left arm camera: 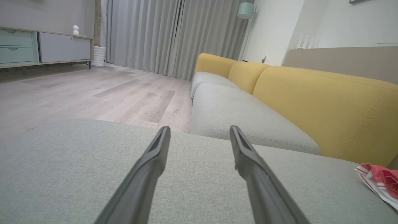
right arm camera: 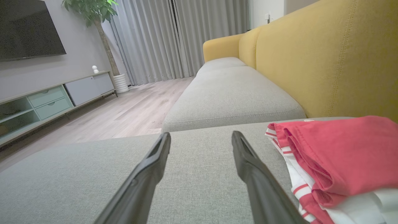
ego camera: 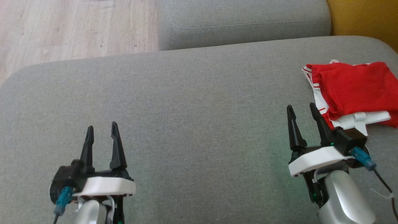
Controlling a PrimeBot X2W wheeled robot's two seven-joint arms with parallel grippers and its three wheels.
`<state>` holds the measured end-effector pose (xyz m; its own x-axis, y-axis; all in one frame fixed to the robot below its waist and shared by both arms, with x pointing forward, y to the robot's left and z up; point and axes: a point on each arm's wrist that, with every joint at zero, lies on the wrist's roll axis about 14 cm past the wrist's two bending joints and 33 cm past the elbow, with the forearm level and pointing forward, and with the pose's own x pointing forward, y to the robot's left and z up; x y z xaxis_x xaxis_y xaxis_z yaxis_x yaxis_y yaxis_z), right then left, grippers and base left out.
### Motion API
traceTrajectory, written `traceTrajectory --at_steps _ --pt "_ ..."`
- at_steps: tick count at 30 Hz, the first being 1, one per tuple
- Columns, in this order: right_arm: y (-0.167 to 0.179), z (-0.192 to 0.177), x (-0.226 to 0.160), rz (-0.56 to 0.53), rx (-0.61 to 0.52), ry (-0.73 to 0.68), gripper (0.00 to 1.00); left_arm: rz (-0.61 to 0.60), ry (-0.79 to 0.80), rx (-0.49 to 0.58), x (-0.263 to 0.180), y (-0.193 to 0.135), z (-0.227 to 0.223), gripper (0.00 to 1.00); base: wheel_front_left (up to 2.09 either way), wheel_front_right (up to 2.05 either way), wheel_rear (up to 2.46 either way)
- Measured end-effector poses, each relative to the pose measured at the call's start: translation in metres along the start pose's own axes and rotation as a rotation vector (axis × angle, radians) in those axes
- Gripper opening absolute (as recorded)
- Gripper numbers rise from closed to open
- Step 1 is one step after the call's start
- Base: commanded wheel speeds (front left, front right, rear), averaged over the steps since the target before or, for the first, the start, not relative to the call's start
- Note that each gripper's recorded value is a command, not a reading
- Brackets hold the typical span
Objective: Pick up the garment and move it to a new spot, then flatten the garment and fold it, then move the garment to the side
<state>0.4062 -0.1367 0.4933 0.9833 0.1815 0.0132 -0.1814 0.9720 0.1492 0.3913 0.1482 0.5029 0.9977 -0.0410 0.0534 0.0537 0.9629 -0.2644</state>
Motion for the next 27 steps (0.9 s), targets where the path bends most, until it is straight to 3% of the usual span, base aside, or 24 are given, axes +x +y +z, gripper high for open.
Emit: traceTrajectory --at_steps 1,2,9,27 --pt "0.0 0.0 0.0 -0.001 0.001 0.001 1.0 0.002 0.0 -0.001 0.0 0.0 0.0 1.0 0.0 0.0 0.0" --pt "0.0 -0.001 0.0 -0.001 0.001 0.004 0.0 0.007 0.002 -0.008 0.0 0.001 -0.001 0.0 0.0 0.0 0.0" --pt "-0.009 -0.059 -0.035 -0.047 0.041 0.18 0.0 0.058 0.162 -0.019 -0.028 0.017 -0.05 0.0 0.0 0.0 0.0" --pt "-0.02 -0.05 -0.032 -0.119 0.225 0.152 0.0 0.112 0.18 -0.194 -0.028 0.024 -0.05 0.0 0.0 0.0 0.0"
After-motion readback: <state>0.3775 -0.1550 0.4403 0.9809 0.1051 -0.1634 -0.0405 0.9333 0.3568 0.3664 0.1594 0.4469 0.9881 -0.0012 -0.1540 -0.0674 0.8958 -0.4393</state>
